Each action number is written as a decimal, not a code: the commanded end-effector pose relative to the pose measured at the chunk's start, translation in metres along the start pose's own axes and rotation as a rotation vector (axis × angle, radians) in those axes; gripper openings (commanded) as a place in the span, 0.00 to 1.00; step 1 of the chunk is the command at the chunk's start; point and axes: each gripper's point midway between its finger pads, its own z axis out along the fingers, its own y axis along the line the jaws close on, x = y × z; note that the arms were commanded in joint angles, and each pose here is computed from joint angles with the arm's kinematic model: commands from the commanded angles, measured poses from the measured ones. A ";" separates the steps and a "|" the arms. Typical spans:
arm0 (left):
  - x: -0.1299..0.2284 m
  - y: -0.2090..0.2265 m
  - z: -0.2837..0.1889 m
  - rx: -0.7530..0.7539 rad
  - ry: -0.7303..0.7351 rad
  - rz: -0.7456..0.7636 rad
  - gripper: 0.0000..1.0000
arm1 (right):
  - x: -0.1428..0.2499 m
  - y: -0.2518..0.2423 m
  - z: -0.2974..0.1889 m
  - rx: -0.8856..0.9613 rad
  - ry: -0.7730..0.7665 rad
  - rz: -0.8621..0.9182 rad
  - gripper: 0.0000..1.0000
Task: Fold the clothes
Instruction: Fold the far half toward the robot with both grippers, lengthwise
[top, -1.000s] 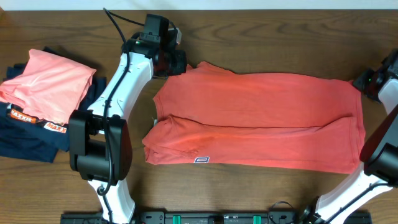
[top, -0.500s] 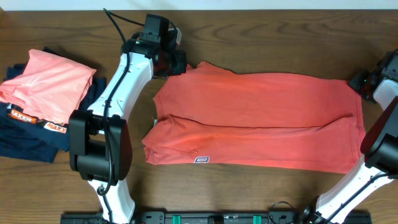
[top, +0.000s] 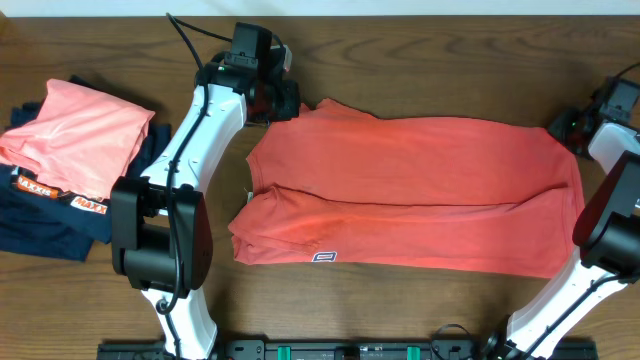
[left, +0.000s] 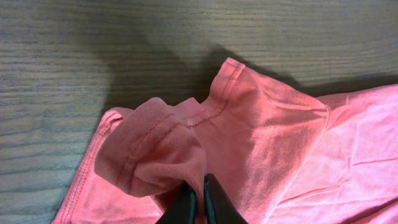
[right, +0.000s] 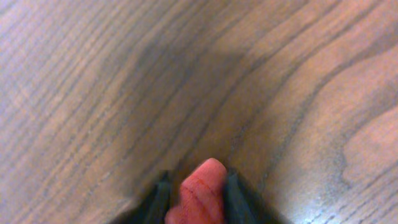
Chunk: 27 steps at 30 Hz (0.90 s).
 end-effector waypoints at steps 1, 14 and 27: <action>-0.008 -0.004 -0.009 0.006 -0.027 0.024 0.06 | 0.004 -0.008 0.007 0.055 0.008 0.004 0.01; -0.027 0.012 -0.059 -0.028 -0.126 -0.001 0.06 | -0.020 -0.018 -0.064 0.084 -0.022 0.025 0.01; 0.089 0.012 -0.127 -0.105 0.242 -0.120 0.06 | 0.041 -0.071 -0.175 0.375 0.215 -0.016 0.01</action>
